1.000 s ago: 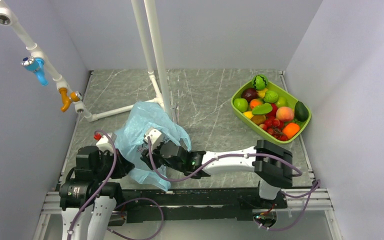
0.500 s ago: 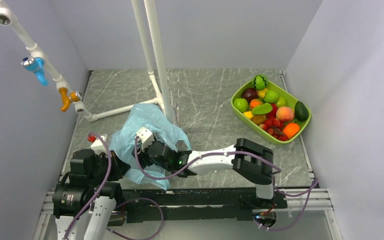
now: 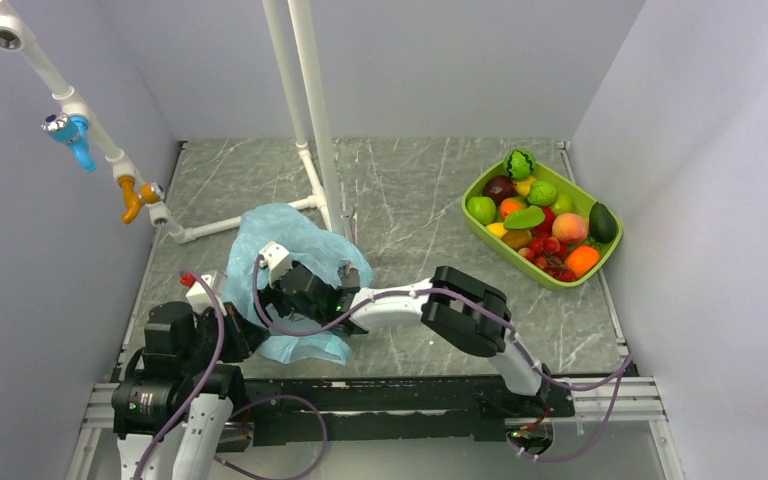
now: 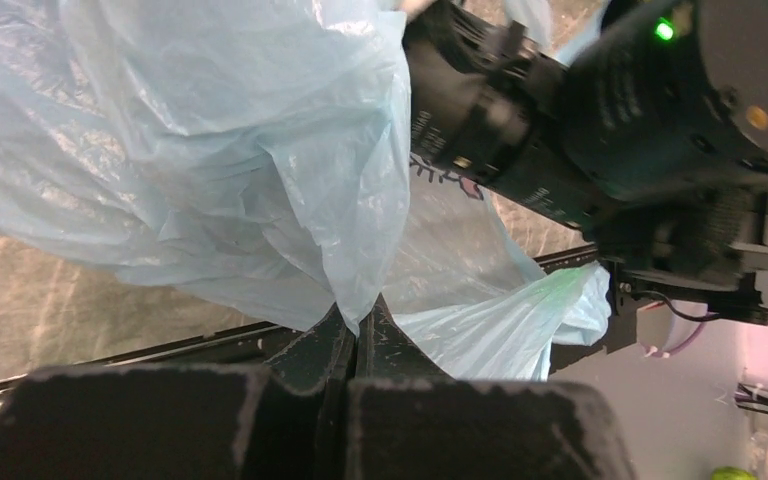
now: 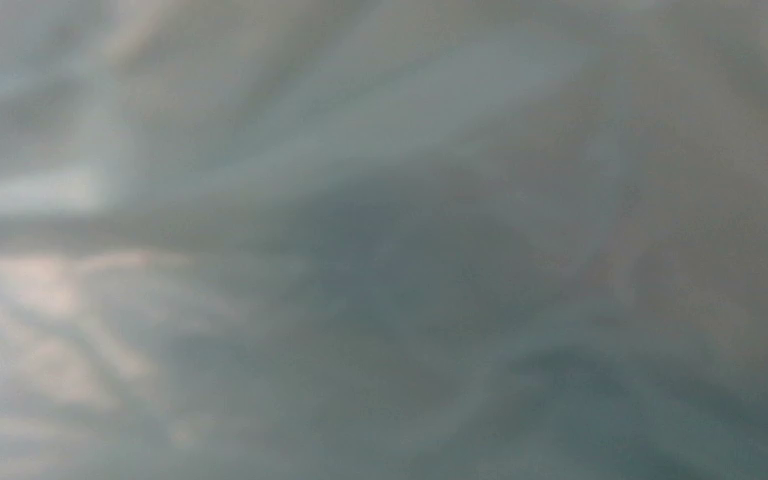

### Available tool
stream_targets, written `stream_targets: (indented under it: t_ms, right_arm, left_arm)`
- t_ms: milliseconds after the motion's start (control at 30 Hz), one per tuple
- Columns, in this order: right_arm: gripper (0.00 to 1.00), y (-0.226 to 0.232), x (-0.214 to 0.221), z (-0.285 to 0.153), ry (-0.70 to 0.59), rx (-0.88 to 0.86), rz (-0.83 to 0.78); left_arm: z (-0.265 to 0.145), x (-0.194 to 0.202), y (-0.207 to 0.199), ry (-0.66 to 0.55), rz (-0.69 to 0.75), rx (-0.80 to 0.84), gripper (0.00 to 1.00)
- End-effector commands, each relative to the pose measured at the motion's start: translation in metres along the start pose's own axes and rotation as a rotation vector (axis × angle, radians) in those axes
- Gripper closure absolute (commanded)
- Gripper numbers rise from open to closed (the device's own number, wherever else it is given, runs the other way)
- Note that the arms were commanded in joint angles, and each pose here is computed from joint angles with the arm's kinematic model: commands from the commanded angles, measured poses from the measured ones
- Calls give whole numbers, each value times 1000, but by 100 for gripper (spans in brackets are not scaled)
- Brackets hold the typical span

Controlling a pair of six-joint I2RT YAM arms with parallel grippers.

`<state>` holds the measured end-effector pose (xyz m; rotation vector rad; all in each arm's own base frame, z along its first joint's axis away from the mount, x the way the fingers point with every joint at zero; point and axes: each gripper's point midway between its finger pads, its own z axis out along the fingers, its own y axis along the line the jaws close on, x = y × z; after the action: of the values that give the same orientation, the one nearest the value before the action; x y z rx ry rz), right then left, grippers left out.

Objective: Take the fake fruits out of the plastic bag

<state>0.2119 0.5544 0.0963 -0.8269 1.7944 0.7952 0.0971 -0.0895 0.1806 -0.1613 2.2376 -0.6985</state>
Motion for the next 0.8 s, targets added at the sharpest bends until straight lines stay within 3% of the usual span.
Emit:
stream_targets:
  t_ms: [0,433,633,767]
  right_arm:
    - [1,13,-6,23,-18,-87,-43]
    - [1,11,52,66,100,-139,-125]
    - [19,-2,49,72,101,-92,-100]
    - [39,-7,23,60,39,-62,-93]
  left_arm:
    - [5,-2,-15,-15,-26,95,100]
    - [13,3,-16,10,-50,124,100]
    - [15,9,-10,17,-56,103,100]
    - [14,14,-3,19,-52,70,100]
